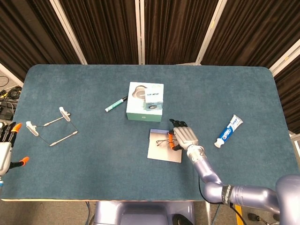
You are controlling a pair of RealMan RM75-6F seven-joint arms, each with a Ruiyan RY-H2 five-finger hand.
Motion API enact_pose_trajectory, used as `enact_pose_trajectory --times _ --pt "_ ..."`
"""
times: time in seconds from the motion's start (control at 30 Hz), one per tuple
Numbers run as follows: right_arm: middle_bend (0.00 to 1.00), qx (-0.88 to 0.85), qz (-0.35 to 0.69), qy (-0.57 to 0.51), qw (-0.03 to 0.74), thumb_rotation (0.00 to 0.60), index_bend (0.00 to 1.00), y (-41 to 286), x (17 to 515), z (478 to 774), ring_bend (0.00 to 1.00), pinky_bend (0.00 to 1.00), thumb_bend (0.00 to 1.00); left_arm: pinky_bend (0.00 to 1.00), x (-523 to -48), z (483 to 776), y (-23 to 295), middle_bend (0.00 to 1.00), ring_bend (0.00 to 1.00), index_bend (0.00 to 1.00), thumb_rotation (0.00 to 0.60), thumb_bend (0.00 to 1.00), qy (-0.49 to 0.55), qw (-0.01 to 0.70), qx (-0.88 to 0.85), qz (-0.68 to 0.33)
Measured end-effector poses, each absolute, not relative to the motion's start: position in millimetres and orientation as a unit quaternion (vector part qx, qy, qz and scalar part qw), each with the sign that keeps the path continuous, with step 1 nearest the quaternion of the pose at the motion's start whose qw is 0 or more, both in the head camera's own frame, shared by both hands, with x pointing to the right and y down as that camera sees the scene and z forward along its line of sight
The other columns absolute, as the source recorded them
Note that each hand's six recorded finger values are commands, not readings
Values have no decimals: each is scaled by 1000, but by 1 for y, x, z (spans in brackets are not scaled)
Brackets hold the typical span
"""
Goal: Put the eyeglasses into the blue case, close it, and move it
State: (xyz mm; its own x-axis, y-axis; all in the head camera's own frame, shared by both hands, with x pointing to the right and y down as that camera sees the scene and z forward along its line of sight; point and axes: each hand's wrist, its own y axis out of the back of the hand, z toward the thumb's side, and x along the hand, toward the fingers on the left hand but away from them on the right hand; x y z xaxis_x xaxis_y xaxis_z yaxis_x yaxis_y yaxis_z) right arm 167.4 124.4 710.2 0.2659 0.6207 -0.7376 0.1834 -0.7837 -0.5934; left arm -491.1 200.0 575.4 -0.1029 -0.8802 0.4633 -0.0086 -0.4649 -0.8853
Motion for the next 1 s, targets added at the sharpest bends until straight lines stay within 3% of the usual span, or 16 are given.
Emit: enact_pose_trajectory --times 0.2,0.23,0.33,0.4,0.5,0.77,1.0 --pt "0 -765 551 -274 192 600 587 121 163 718 0 0 403 0 -492 577 199 0 0 0 600 0 386 341 -574 -637" --pt "0 -765 551 -273 193 600 548 121 162 718 0 0 384 0 -493 577 199 0 0 0 600 0 386 341 -573 -637" --pt "0 -766 548 -273 198 600 276 122 160 718 0 0 215 0 -493 578 199 0 0 0 600 0 386 341 -573 -637" --pt "0 -766 546 -274 201 600 160 122 159 717 0 0 118 0 -492 578 199 0 0 0 600 0 386 341 -573 -637" --pt "0 -766 540 -276 212 600 75 121 158 714 0 0 24 0 -492 577 199 0 0 0 600 0 386 341 -574 -637" --pt "0 -769 524 -266 254 600 61 124 155 703 0 0 17 0 -491 576 199 0 0 0 600 0 387 343 -576 -634" --pt "0 -763 528 -257 270 600 72 126 150 711 0 0 17 0 -493 577 198 0 0 0 600 0 387 339 -575 -636"
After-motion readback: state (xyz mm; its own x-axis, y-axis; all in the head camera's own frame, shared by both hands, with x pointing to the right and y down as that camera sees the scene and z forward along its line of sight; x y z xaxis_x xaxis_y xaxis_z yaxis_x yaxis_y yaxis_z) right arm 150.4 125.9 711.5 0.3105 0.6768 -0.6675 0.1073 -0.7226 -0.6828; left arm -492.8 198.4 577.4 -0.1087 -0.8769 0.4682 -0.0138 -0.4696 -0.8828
